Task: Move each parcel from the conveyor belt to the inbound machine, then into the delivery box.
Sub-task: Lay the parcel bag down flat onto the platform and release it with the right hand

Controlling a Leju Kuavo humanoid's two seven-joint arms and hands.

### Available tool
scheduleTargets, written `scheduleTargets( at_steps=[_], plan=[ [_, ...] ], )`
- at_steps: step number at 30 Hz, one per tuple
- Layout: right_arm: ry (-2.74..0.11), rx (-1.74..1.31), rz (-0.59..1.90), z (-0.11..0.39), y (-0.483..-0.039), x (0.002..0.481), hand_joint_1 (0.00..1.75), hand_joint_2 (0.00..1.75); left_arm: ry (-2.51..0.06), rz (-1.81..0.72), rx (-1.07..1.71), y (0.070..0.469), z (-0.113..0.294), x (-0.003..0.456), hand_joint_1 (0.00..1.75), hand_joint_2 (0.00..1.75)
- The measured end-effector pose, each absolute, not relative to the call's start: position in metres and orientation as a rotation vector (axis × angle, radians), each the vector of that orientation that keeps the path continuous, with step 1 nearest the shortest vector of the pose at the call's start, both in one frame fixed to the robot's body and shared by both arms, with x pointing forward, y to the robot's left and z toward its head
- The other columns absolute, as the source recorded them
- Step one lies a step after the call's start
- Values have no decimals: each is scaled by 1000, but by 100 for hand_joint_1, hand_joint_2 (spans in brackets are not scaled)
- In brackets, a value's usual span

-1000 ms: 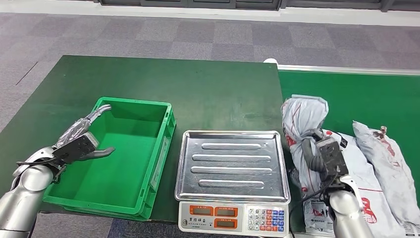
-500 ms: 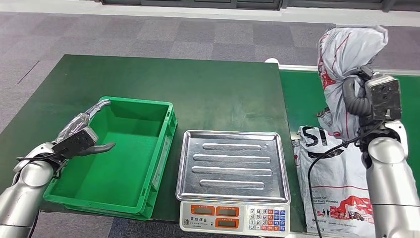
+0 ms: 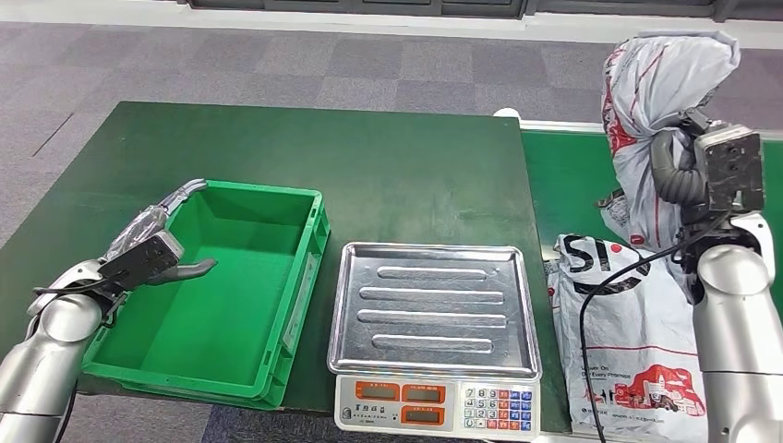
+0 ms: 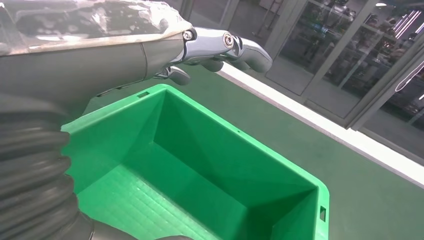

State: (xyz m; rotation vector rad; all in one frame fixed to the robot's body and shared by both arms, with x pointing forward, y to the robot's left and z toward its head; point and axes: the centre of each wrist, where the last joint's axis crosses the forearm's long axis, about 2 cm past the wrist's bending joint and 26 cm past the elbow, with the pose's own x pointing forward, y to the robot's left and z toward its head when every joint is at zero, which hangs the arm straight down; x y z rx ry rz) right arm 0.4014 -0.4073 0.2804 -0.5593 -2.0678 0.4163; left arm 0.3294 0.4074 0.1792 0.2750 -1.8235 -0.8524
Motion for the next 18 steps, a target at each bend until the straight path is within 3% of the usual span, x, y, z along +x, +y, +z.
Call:
scheduleTargets(
  at_steps=[8, 18],
  plan=[
    [-2056, -502, 453, 277, -400, 404, 175, 175, -1827, -852, 270, 403, 178, 330, 0, 175],
    [-2048, -243, 601, 237, -327, 417, 175, 175, -1835, -858, 268, 399, 181, 336, 0, 175]
  ],
)
